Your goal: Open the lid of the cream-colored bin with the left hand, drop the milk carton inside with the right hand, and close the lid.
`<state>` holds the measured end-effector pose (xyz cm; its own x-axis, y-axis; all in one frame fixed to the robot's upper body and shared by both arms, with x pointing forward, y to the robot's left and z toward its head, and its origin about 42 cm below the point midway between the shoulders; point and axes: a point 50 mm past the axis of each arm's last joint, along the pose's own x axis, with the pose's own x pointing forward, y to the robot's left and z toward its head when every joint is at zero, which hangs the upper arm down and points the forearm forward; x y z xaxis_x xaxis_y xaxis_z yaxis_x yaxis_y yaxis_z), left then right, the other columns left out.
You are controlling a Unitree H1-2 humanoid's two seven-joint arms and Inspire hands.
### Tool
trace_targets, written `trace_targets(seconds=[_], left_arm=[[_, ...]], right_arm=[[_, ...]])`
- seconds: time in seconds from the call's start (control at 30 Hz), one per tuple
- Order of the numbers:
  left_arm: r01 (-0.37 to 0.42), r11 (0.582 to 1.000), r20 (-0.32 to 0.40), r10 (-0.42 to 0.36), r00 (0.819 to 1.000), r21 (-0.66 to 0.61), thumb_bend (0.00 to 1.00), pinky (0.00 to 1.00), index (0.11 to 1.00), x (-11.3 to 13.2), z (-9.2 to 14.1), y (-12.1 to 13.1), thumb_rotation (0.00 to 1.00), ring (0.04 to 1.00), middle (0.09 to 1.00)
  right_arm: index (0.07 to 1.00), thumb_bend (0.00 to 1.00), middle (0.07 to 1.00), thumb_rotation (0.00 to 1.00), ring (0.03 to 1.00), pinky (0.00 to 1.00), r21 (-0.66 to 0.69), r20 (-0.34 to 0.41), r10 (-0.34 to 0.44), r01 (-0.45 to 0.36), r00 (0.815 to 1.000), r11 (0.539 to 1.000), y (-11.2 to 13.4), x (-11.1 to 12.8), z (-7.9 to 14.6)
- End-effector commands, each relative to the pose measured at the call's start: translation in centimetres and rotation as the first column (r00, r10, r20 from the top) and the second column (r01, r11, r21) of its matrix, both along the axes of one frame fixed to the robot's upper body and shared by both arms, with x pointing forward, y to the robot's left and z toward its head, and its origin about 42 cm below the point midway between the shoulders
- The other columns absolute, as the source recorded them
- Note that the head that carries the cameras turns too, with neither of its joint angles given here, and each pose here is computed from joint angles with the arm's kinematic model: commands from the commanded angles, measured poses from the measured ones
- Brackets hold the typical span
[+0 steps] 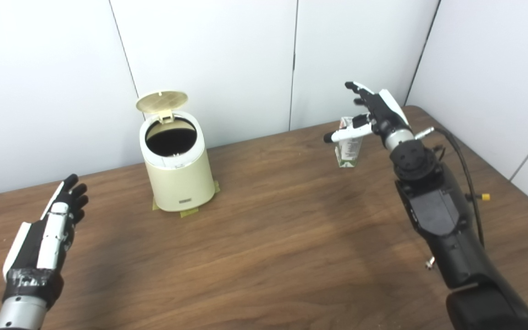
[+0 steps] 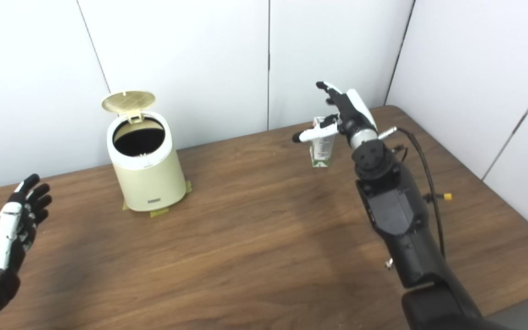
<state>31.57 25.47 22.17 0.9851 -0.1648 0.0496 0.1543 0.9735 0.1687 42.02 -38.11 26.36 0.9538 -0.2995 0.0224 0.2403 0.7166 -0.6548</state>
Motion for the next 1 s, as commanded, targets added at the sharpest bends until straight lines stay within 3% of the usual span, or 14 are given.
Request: trace_targets(seconds=[0.0,0.07,0.17,0.33,0.53,0.97], left_arm=[[0.015,1.0,0.066,-0.016,0.998,0.008,0.32,1.0,0.997,0.2,1.8,0.1,1.0,0.972,0.967],[0.015,1.0,0.066,-0.016,0.998,0.012,0.32,1.0,1.0,0.1,1.8,0.2,1.0,0.976,0.967],[0.015,1.0,0.064,-0.016,0.998,0.014,0.31,1.0,1.0,0.0,1.8,0.2,1.0,0.981,0.968],[0.015,1.0,0.06,-0.016,0.998,0.019,0.29,1.0,1.0,-0.1,1.7,0.1,1.0,0.982,0.97],[0.017,1.0,0.058,-0.018,0.998,0.021,0.26,1.0,1.0,-0.1,1.6,0.1,1.0,0.98,0.965],[0.013,1.0,0.045,-0.014,0.999,0.027,0.23,1.0,1.0,-0.1,1.2,0.1,1.0,0.99,0.961]], right_arm=[[0.895,1.0,0.951,0.09,0.955,0.88,-0.076,0.073,-0.013,0.018,0.997,0.997,-0.7,1.0,3.6],[0.885,1.0,0.931,0.12,0.929,0.84,-0.111,0.069,-0.016,0.024,0.997,0.994,-0.8,1.3,3.8],[0.877,1.0,0.928,0.13,0.935,0.87,-0.123,0.051,-0.01,0.016,0.999,0.992,-0.9,1.6,3.7],[0.845,1.0,0.898,0.1,0.886,0.79,-0.137,0.003,0.006,-0.006,1.0,0.991,-1.1,1.9,2.9],[0.834,1.0,0.896,0.11,0.9,0.87,-0.109,0.011,0.016,-0.014,1.0,0.994,-1.5,1.5,2.6],[0.848,1.0,0.868,0.12,0.863,0.8,-0.169,-0.028,-0.004,-0.001,1.0,0.986,-2.9,0.9,2.5]])
